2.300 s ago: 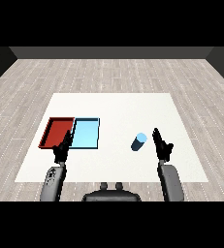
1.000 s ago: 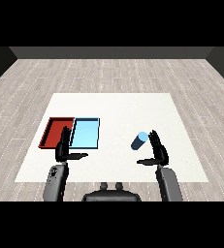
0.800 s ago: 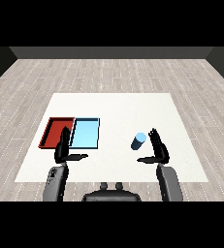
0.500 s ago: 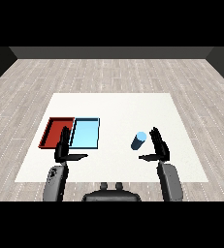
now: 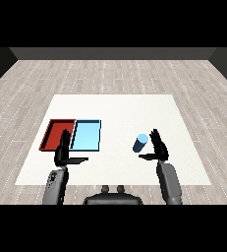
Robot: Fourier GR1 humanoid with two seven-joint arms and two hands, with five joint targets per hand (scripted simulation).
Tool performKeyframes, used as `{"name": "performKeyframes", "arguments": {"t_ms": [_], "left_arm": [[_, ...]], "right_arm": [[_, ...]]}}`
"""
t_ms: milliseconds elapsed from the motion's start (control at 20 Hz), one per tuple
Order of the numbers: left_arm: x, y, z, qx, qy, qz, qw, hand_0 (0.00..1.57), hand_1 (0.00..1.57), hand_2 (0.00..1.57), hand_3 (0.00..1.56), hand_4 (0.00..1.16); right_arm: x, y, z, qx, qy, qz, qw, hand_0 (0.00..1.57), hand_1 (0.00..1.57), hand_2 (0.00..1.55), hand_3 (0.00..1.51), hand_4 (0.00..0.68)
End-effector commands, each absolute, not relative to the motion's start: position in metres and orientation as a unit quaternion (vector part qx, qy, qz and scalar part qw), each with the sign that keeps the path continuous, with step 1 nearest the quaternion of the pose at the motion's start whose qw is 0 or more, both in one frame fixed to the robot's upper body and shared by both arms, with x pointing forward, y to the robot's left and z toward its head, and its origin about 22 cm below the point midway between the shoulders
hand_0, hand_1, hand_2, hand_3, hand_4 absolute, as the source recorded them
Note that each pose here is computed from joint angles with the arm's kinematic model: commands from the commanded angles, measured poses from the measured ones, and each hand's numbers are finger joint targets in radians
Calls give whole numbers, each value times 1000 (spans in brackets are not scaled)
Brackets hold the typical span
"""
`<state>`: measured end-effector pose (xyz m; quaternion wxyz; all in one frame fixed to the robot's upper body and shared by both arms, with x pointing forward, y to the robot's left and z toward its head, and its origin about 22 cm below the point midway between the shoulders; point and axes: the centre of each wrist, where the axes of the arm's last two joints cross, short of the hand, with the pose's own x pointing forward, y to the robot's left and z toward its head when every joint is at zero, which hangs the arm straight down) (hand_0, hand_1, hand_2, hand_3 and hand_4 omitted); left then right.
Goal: Pick the blue can and put it in the blue box
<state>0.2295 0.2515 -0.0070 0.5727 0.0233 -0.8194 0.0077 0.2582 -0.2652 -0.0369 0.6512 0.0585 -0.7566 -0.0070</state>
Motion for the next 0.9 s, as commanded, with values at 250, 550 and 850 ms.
{"name": "performKeyframes", "arguments": {"t_ms": [250, 550, 850], "left_arm": [[218, 260, -9, 33, -815, 2, 578, 0, 0, 0, 0, 0], [225, 253, 13, 26, -825, 4, 564, 0, 0, 0, 0, 0], [226, 246, 12, 37, -820, 12, 572, 0, 0, 0, 0, 0]], "right_arm": [[294, -252, -40, 46, -734, -15, 677, 0, 0, 0, 0, 0], [279, -246, -62, 63, -726, -38, 684, 0, 0, 0, 0, 0], [279, -247, -72, 71, -721, -49, 688, 0, 0, 0, 0, 0]]}}
